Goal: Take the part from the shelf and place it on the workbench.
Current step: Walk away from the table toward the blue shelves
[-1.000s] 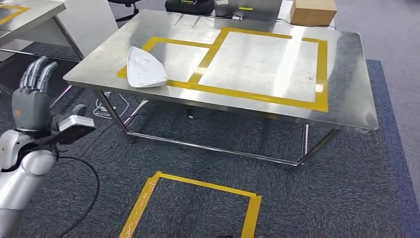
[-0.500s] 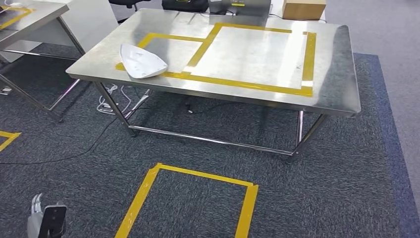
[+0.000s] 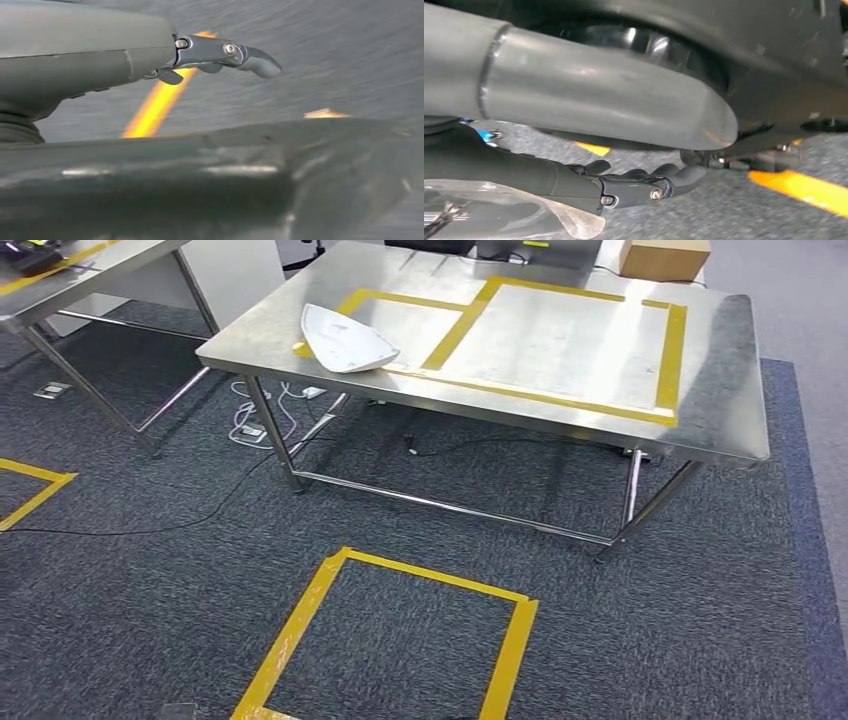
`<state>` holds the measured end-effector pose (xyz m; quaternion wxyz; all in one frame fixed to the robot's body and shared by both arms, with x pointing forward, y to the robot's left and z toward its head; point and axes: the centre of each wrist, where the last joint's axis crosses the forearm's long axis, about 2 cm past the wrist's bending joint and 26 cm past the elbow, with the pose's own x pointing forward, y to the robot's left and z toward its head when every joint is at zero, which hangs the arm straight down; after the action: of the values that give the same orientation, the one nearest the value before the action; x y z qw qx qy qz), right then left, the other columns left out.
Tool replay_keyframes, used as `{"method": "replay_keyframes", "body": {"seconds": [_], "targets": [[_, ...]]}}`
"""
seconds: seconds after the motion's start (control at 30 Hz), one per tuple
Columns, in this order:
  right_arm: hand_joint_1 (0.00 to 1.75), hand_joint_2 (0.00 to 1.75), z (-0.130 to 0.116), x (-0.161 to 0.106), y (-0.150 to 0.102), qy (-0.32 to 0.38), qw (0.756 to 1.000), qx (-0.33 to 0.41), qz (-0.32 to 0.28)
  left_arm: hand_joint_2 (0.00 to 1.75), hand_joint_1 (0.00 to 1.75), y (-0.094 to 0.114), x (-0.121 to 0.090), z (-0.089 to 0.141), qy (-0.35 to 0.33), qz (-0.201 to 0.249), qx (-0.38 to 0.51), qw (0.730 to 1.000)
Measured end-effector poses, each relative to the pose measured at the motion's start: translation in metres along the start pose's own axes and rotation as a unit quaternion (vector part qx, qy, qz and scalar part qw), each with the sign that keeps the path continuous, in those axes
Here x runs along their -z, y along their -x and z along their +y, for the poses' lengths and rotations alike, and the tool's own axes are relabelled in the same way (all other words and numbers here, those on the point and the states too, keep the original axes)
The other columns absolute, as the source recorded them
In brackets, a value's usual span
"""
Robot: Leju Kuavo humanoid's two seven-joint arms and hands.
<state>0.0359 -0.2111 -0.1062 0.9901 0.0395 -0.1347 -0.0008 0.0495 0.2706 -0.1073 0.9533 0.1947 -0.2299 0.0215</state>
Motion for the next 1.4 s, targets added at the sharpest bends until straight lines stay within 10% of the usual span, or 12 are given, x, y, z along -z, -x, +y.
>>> {"method": "replay_keyframes", "body": {"seconds": [0.33, 1.4], "targets": [[0.0, 0.0, 0.001, 0.001, -0.005, -0.034, 0.996, -0.078, 0.022, 0.0, 0.0, 0.001, -0.012, -0.025, 0.108, 0.056, 0.094, 0.988], [0.0, 0.0, -0.003, 0.001, -0.007, -0.065, 0.987, -0.141, 0.042, 0.0, 0.0, -0.003, -0.011, -0.027, 0.132, 0.053, 0.175, 0.974]]}}
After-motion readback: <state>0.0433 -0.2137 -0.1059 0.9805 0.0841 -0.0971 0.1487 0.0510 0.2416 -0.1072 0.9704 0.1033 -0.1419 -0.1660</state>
